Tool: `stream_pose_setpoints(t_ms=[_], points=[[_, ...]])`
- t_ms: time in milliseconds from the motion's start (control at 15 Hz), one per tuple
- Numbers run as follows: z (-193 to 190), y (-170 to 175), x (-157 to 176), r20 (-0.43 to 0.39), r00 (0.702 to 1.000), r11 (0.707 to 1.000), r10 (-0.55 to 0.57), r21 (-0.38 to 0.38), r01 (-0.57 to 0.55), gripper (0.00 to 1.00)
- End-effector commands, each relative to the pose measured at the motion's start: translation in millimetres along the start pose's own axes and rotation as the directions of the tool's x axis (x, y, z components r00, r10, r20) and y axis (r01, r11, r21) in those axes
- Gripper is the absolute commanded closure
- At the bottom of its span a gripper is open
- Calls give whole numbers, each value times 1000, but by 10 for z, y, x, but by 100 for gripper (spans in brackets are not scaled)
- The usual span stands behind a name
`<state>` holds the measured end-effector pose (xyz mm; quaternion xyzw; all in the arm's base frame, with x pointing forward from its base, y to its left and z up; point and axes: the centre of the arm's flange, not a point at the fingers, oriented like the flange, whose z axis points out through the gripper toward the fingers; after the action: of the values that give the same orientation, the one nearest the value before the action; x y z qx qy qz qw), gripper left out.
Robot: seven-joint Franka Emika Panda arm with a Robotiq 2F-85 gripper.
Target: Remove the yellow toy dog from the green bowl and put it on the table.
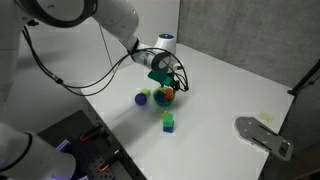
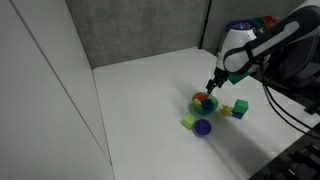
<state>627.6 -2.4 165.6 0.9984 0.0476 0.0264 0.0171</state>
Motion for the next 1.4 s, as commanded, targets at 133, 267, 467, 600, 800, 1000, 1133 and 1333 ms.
stream_pose_setpoints(t_ms=[133,267,467,600,800,1000,1133,1333], points=[[220,-48,169,6,999,999,40,2,-40,0],[268,-67,237,11,998,998,60,3,-60,0],[353,-147,327,13,997,997,75,-1,-75,0],[413,-212,373,15,997,997,76,-3,-76,0],[522,-288,438,17,997,997,77,-6,-77,0],[628,-297,503,20,996,996,83,-13,-83,0],[679,-277,543,20,996,996,87,-15,-87,0],[736,-248,568,30,996,996,89,-14,-89,0]])
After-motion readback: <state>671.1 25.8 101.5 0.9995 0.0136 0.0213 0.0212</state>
